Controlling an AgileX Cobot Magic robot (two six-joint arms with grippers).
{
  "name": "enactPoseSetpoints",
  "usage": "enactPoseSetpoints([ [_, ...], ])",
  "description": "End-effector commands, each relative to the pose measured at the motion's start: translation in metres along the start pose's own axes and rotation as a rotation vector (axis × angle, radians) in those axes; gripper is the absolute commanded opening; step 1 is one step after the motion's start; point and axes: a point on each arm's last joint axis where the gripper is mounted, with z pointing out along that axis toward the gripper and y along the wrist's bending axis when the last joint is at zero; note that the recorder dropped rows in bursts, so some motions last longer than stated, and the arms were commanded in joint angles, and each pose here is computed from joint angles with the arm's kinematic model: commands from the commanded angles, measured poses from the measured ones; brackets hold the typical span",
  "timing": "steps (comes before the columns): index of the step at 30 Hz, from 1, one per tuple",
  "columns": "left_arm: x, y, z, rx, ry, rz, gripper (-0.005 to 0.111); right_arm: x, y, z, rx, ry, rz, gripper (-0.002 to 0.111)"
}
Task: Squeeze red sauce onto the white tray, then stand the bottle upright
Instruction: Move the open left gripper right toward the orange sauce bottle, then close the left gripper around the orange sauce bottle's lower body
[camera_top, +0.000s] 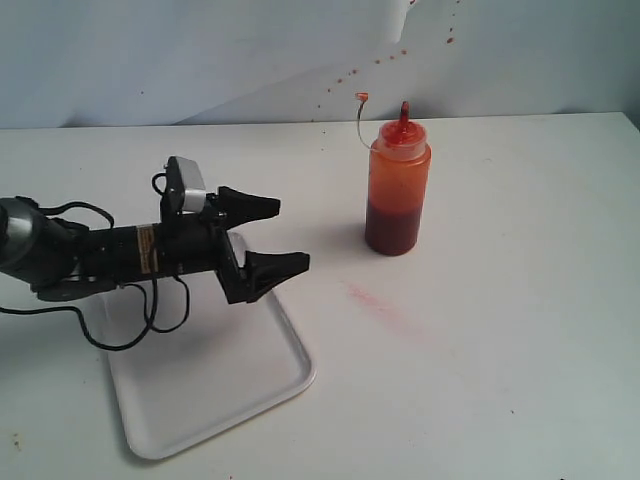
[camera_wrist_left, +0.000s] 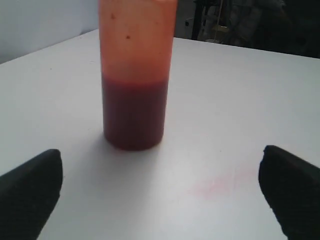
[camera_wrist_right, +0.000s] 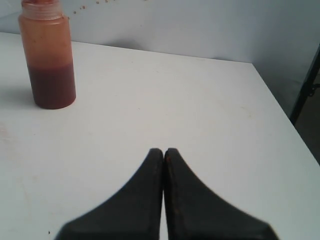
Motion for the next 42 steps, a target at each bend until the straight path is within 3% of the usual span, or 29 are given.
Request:
enactPoseSetpoints([
  [1, -0.008, -0.011, 0.023, -0.027, -0.064, -0.030, 0.104, 0.001, 0.000, 0.000, 0.000, -0.004, 0.005, 0.000],
  [3, -0.012, -0.015, 0.032, -0.061, -0.096, -0.039, 0.104, 0.001, 0.000, 0.000, 0.000, -0.004, 0.005, 0.000],
  [8, -0.017, -0.024, 0.048, -0.121, -0.137, 0.076, 0.104, 0.001, 0.000, 0.000, 0.000, -0.004, 0.005, 0.000],
  [10, -0.015, -0.025, 0.054, -0.142, -0.093, 0.100, 0.104, 0.001, 0.000, 0.000, 0.000, -0.004, 0.005, 0.000],
  [13, -0.015, -0.019, 0.063, -0.191, -0.024, 0.066, 0.104, 0.001, 0.000, 0.000, 0.000, -0.004, 0.005, 0.000],
  [15, -0.018, -0.009, 0.070, -0.228, -0.025, -0.035, 0.104, 0.001, 0.000, 0.000, 0.000, -0.004, 0.005, 0.000],
  [20, -0.011, 0.008, 0.087, -0.218, -0.062, -0.135, 0.104, 0.001, 0.000, 0.000, 0.000, -0.004, 0.005, 0.000],
  [26, 0.010, 0.012, 0.104, -0.145, -0.022, -0.107, 0.104, 0.001, 0.000, 0.000, 0.000, -0.004, 0.005, 0.000],
  [37, -0.003, 0.002, 0.126, -0.097, -0.018, -0.046, 0.104, 0.001, 0.000, 0.000, 0.000, -0.004, 0.005, 0.000],
  [42, 0.004, 0.000, 0.130, -0.121, 0.057, -0.042, 0.104, 0.001, 0.000, 0.000, 0.000, -0.004, 0.005, 0.000],
])
